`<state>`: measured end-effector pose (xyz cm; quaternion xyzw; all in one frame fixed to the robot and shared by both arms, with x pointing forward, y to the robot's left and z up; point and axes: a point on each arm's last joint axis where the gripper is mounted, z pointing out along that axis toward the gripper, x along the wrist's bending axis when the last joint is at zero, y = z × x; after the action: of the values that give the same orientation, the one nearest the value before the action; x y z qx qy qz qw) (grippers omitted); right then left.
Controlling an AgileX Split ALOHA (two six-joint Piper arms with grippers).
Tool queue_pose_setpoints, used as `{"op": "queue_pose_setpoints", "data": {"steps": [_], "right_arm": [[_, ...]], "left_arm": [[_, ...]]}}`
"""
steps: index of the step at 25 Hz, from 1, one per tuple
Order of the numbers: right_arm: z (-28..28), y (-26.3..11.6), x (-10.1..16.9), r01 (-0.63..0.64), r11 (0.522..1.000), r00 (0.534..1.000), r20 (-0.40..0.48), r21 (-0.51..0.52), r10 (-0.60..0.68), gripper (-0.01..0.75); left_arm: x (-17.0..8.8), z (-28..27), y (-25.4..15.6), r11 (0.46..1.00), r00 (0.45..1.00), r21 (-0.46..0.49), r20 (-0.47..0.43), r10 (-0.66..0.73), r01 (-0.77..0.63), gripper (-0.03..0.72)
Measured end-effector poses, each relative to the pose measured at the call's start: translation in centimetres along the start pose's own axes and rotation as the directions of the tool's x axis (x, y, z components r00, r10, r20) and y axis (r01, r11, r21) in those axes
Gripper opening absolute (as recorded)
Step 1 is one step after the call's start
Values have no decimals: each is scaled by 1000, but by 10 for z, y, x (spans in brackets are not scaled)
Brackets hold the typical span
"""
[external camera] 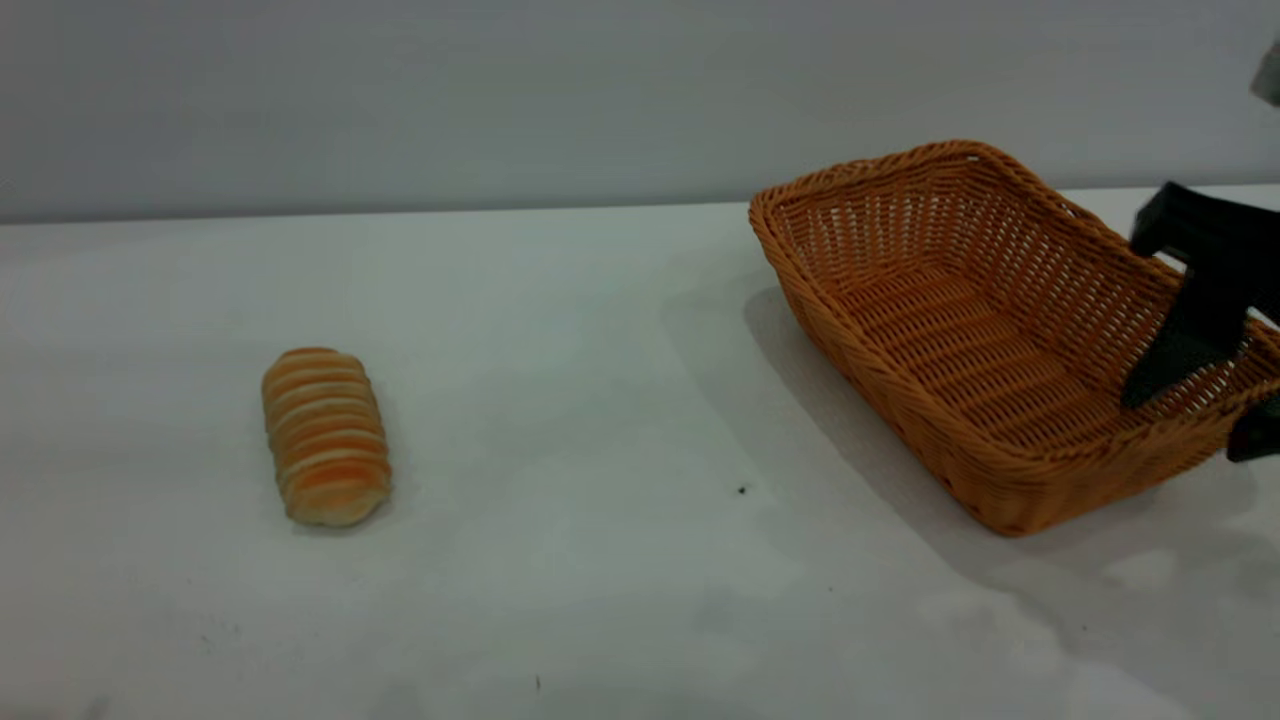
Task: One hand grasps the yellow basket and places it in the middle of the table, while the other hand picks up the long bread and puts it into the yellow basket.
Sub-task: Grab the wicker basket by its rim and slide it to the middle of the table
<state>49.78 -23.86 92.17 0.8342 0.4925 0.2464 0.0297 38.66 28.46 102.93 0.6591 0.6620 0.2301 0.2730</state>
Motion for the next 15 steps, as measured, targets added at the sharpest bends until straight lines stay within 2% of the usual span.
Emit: {"op": "queue_pose_setpoints", "data": {"steps": [10, 15], "right_arm": [[27, 1, -4, -57, 998, 997, 45, 42, 55, 507], [42, 5, -6, -69, 998, 996, 61, 12, 68, 507]], "left_arm": [[0, 0, 0, 1000, 1000, 1, 0, -1, 1, 551], [0, 0, -1, 1000, 1000, 9, -1, -1, 1, 551]]}}
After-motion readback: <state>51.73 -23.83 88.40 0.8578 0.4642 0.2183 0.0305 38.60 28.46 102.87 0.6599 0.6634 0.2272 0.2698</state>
